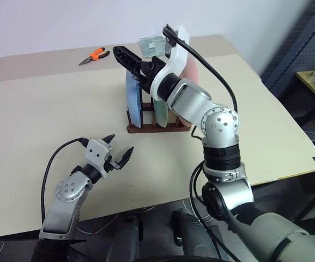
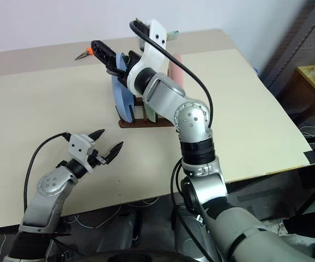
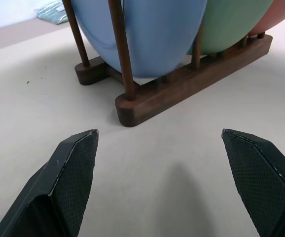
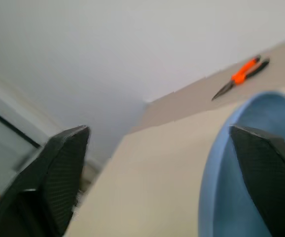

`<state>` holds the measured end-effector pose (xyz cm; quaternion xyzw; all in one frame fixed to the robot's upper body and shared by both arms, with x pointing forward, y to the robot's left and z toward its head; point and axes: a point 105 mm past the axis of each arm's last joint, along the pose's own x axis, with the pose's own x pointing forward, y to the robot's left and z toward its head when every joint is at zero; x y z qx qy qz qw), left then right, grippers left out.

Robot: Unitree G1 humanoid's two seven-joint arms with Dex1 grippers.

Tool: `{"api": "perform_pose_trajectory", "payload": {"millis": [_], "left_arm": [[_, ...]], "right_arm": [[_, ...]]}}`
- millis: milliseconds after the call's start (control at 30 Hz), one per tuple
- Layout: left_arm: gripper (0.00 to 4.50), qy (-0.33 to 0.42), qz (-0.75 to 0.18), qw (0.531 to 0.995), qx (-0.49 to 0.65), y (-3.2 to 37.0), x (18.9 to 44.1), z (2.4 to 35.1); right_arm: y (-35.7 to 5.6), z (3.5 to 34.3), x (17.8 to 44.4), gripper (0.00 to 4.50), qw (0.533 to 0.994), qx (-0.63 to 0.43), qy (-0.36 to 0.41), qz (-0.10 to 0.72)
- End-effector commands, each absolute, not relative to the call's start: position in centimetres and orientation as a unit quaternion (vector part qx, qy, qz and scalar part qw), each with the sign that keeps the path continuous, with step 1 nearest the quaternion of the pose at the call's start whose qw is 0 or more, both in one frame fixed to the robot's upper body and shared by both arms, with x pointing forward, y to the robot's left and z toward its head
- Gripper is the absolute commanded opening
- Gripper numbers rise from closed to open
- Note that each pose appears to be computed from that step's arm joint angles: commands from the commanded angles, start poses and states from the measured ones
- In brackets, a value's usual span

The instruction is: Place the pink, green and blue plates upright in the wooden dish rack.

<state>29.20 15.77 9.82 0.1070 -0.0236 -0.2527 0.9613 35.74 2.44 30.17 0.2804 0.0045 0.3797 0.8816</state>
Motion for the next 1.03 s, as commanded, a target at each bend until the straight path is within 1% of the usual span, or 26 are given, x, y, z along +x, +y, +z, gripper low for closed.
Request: {"api": "perform_pose_trajectory", "payload": {"millis": [33, 133, 167, 200, 233, 267, 300, 367, 433, 467, 500, 533, 567, 600, 633, 667, 700, 767, 800, 1033], "left_arm": [[4.12, -0.044, -0.258, 0.959, 0.108, 15.2, 29.1, 10.8], [4.12, -0.044, -0.258, 0.959, 0.108, 15.0, 29.0, 10.8], [4.12, -0.045, -0.256, 0.959, 0.11, 15.0, 29.0, 10.8], [4.12, -0.047, -0.25, 0.96, 0.114, 15.3, 29.1, 10.9], [4.12, -0.049, -0.242, 0.962, 0.117, 15.6, 29.1, 11.0], [4.12, -0.051, -0.231, 0.964, 0.119, 16.0, 29.2, 11.1], [4.12, -0.052, -0.221, 0.966, 0.12, 16.4, 29.2, 11.2], [4.12, -0.053, -0.204, 0.97, 0.125, 17.2, 29.3, 11.3], [4.12, -0.051, -0.184, 0.972, 0.135, 18.2, 29.3, 11.2], [4.12, -0.049, -0.175, 0.973, 0.139, 18.7, 29.2, 11.1], [4.12, -0.043, -0.165, 0.975, 0.144, 19.5, 29.2, 11.0], [4.12, -0.038, -0.155, 0.976, 0.147, 20.3, 29.1, 10.8], [4.12, -0.035, -0.15, 0.977, 0.148, 20.6, 29.1, 10.7], [4.12, -0.029, -0.142, 0.978, 0.153, 21.6, 29.0, 10.6], [4.12, -0.02, -0.136, 0.978, 0.157, 22.3, 28.9, 10.3], [4.12, -0.014, -0.133, 0.978, 0.159, 22.8, 28.8, 10.2], [4.12, -0.009, -0.134, 0.978, 0.162, 23.1, 28.7, 10.0], [4.12, -0.003, -0.138, 0.977, 0.165, 23.2, 28.5, 9.8], [4.12, -0.001, -0.136, 0.977, 0.162, 23.4, 28.4, 9.8], [4.12, -0.004, -0.131, 0.979, 0.154, 23.3, 28.2, 10.0]], "right_arm": [[2.3, 32.9, 34.7, 4.47, 0.883, 0.227, -0.057, 0.406], [0.4, 34.8, 34.3, 4.47, 0.895, 0.153, -0.127, 0.4], [-0.9, 36.0, 33.9, 4.47, 0.894, 0.122, -0.174, 0.395], [-3.0, 37.3, 33.4, 4.47, 0.893, 0.08, -0.23, 0.379], [-4.6, 37.9, 32.9, 4.47, 0.891, 0.045, -0.265, 0.366], [-6.9, 38.0, 32.7, 4.47, 0.891, 0.006, -0.29, 0.349], [-8.9, 37.7, 32.6, 4.47, 0.894, -0.019, -0.299, 0.332], [-12.8, 36.7, 33.2, 4.47, 0.912, -0.033, -0.286, 0.292], [-17.4, 34.0, 34.3, 4.47, 0.94, -0.07, -0.24, 0.232], [-19.4, 32.1, 34.7, 4.47, 0.951, -0.094, -0.208, 0.211], [-20.9, 29.5, 34.8, 4.47, 0.958, -0.114, -0.161, 0.206], [-21.9, 26.6, 34.7, 4.47, 0.961, -0.14, -0.116, 0.209], [-22.7, 24.7, 34.5, 4.47, 0.961, -0.157, -0.084, 0.214], [-22.9, 20.7, 34.0, 4.47, 0.957, -0.174, -0.029, 0.23], [-22.5, 17.7, 33.4, 4.47, 0.952, -0.173, 0.01, 0.254], [-22.2, 15.8, 32.9, 4.47, 0.947, -0.168, 0.032, 0.271], [-21.8, 14.7, 32.5, 4.47, 0.944, -0.166, 0.041, 0.283], [-21.7, 14.3, 32.6, 4.47, 0.942, -0.175, 0.037, 0.284], [-21.6, 14.4, 32.7, 4.47, 0.945, -0.158, 0.03, 0.284], [-21.3, 14.1, 34.4, 4.47, 0.947, -0.168, 0.009, 0.273]]}}
